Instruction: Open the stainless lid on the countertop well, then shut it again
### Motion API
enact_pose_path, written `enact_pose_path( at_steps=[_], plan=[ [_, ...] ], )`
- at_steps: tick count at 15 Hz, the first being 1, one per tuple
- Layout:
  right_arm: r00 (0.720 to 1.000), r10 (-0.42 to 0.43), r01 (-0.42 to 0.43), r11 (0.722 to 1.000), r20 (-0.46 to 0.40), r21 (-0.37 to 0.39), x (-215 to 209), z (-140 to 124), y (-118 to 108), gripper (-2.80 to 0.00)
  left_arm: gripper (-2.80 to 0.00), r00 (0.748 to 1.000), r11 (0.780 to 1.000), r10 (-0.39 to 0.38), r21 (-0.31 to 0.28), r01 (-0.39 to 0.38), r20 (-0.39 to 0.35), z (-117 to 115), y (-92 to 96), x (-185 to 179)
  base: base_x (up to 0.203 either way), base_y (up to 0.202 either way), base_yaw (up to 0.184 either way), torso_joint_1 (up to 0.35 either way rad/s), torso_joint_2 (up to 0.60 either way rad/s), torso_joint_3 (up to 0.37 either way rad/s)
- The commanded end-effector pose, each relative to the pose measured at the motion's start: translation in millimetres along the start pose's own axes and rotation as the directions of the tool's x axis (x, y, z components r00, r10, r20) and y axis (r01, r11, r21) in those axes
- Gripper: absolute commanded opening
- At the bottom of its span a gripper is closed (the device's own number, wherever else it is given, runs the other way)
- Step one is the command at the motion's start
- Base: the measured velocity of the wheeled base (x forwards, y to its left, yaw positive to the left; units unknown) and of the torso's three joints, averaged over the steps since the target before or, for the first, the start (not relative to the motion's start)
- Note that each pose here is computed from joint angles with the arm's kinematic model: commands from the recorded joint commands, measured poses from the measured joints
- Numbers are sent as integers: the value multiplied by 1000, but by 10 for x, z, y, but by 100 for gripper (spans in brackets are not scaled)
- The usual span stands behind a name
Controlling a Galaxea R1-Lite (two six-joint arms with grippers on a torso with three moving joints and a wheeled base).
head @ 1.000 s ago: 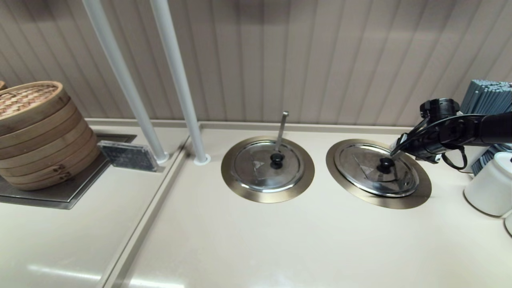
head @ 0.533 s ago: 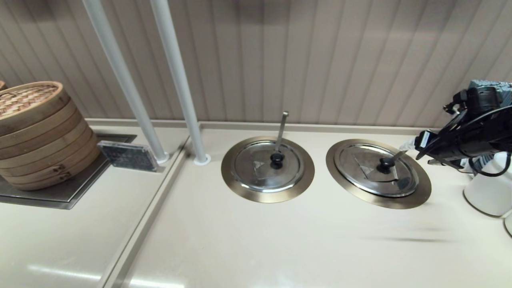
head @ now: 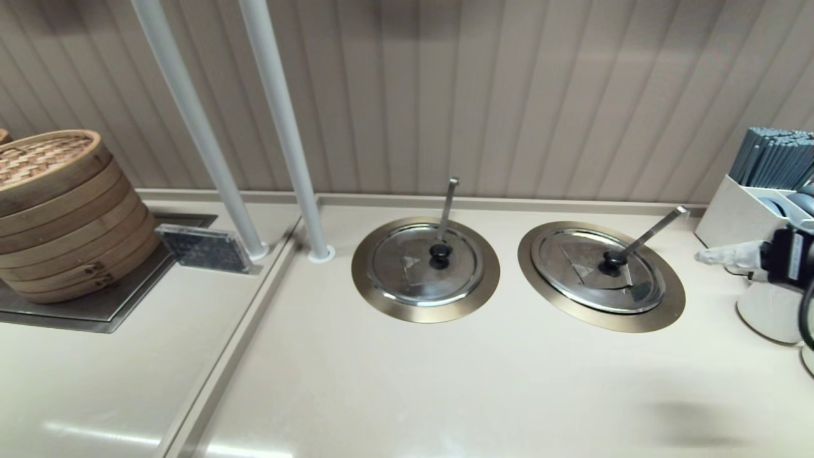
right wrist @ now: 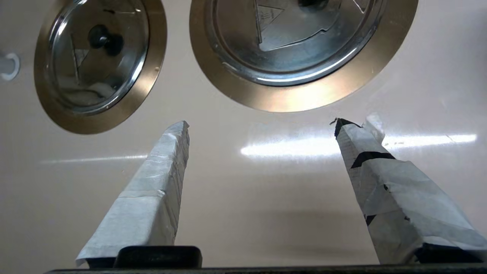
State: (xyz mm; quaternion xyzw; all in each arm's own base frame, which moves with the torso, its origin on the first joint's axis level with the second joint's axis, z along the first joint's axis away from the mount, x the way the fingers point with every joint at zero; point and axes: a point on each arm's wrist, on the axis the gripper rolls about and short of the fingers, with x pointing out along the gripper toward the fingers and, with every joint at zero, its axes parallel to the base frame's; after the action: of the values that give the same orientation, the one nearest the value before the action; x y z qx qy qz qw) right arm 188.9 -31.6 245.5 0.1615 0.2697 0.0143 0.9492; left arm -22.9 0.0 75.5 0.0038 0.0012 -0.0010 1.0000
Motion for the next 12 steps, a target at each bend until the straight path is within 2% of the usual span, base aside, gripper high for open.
enact_pose_path(
  at_steps=[1, 4, 6, 7, 8, 9, 12],
  plan=[
    [985, 50, -36, 995, 165, -89, -709, -355, 143, 0, -280, 1000, 1000, 0, 0, 0, 1, 1, 0, 0, 0, 0, 0, 0, 0, 0],
    [942, 93, -14, 971, 323, -239, -1252, -797, 214, 0, -280, 1000, 1000, 0, 0, 0, -1, -1, 0, 0, 0, 0, 0, 0, 0, 0],
    [916, 91, 31, 955, 392, -294, -1512, -1099, 225, 0, -280, 1000, 1000, 0, 0, 0, -1, 0, 0, 0, 0, 0, 0, 0, 0, 0],
    [910, 86, 46, 951, 406, -306, -1584, -1225, 219, -10, -280, 1000, 1000, 0, 0, 0, 1, 1, 0, 0, 0, 0, 0, 0, 0, 0],
    [914, 72, 59, 950, 400, -307, -1629, -1347, 205, -280, -280, 1000, 1000, 0, 0, 0, -1, -3, 0, 1, 0, 0, 0, 0, 0, 0],
    [921, 58, 67, 951, 386, -303, -1664, -1449, 193, -280, -280, 1000, 1000, 0, 0, 0, 0, 0, 0, 0, 0, 0, 0, 0, 0, 0],
    [918, 39, 90, 949, 395, -301, -1795, -1708, 176, -280, -280, 1000, 1000, 0, 0, 0, -1, 0, 0, 0, 0, 0, 0, 0, 0, 0]
  ],
)
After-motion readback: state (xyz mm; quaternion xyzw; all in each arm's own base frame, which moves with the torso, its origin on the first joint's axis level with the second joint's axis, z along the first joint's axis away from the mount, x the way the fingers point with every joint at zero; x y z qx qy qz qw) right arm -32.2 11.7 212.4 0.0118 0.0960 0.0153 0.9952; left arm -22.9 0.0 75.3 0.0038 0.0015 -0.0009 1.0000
